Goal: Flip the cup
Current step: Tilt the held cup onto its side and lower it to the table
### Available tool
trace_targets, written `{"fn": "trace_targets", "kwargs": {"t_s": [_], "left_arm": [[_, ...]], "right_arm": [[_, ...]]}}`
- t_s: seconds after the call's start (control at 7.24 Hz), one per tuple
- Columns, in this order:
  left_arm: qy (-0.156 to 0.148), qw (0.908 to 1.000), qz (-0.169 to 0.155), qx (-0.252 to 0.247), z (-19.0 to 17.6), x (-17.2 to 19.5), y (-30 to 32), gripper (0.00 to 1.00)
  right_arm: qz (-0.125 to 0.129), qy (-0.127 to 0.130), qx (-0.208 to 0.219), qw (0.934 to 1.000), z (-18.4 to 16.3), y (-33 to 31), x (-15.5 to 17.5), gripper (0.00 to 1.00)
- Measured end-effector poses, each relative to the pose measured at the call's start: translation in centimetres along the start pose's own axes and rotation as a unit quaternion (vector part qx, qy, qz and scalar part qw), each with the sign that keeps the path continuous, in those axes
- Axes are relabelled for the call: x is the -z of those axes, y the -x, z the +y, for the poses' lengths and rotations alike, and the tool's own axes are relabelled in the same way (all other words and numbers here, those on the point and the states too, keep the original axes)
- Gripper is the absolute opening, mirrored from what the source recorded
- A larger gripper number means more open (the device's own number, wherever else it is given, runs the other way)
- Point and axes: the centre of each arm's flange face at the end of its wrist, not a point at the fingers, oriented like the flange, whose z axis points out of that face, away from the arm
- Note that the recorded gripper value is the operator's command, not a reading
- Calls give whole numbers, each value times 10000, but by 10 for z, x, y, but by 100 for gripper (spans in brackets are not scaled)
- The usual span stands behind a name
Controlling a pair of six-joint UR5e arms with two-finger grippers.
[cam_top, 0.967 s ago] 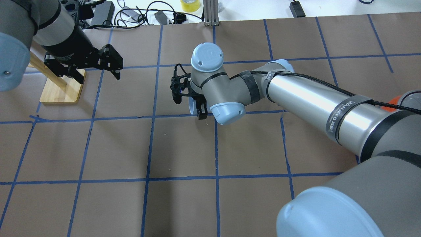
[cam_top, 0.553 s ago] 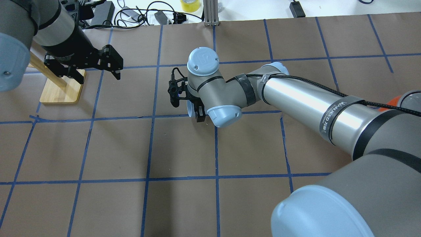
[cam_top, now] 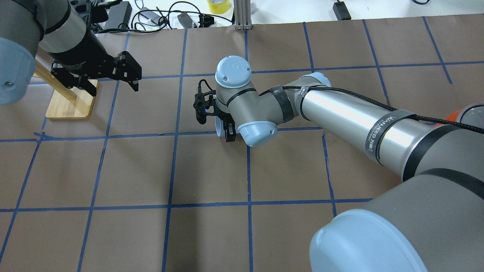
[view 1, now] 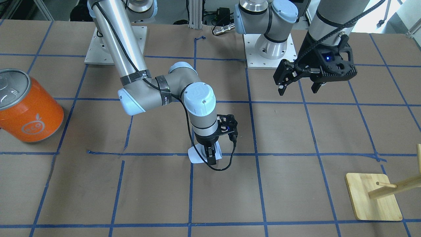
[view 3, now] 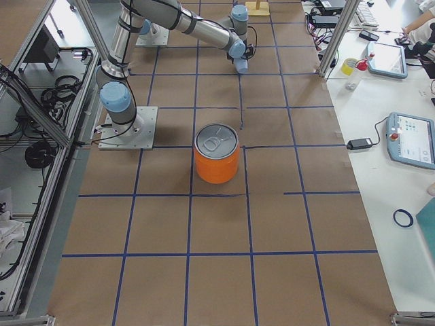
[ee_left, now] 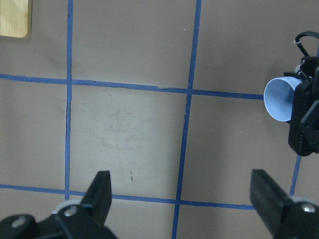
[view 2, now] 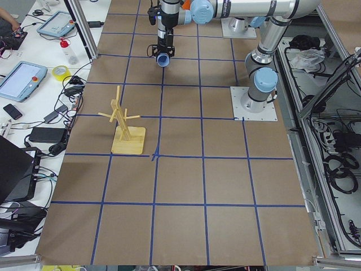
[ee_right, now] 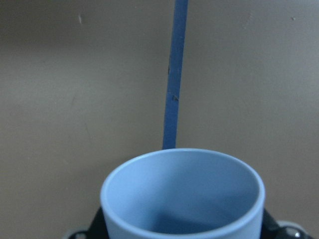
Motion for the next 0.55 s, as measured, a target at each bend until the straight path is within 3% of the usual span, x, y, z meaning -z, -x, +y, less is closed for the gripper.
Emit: {"fn": "trace_targets", "kwargs": {"t_s": [0.55], "left_arm": [[55, 10000, 29, 14, -5, -7, -1, 100]], "right_arm": [[-8, -17, -230, 9997, 0, 0, 0, 97]]}}
